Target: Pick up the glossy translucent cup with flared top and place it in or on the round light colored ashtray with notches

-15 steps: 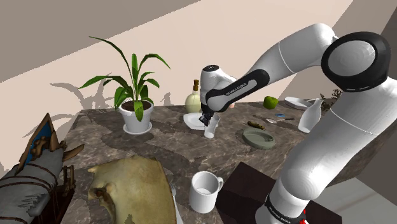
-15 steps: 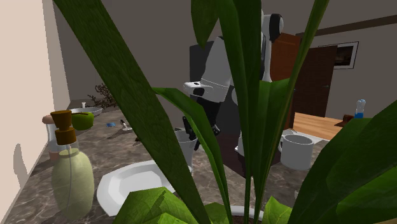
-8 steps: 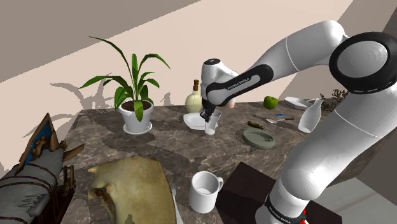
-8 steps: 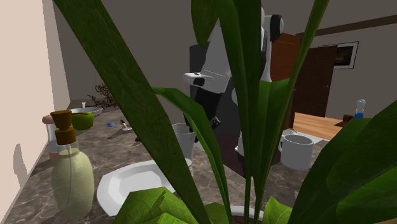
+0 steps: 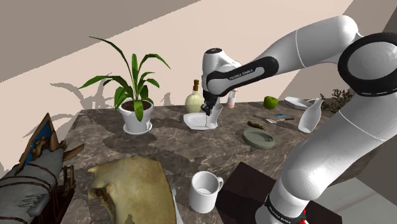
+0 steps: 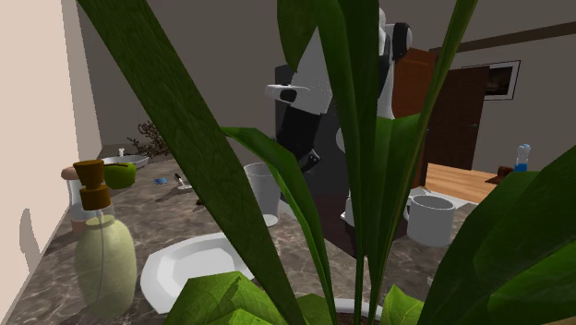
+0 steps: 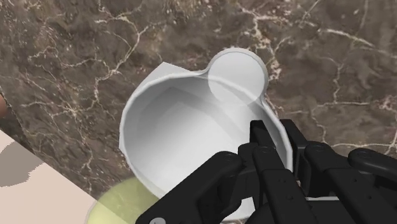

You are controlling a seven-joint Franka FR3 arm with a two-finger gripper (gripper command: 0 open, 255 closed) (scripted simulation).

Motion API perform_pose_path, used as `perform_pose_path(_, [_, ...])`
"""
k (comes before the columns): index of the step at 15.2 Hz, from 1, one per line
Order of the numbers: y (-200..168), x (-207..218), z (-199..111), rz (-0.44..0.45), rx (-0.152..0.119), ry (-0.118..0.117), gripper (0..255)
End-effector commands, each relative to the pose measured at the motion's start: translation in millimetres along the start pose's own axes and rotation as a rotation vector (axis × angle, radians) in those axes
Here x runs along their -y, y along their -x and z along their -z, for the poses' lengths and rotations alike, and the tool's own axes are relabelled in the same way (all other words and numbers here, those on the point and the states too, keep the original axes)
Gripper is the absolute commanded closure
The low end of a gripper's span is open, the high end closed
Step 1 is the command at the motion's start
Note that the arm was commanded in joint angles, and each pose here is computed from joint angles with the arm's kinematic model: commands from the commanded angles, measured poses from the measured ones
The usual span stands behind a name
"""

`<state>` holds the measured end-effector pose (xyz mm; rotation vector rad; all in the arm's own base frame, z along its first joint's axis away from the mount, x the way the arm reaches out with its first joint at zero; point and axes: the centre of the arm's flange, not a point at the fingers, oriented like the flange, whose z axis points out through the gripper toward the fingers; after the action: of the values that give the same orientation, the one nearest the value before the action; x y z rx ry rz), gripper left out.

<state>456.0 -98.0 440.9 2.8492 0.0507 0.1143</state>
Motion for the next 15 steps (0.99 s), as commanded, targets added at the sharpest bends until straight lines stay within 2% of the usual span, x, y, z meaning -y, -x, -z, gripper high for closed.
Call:
perform_pose_path(1, [-1,-3,10,0.000,0.000,0.000,255])
perform_pose_path(6, [-3,-9,31,0.000,0.000,0.000,255])
perform_pose_path(15, [91,-82,35,0.000,0.000,0.000,255])
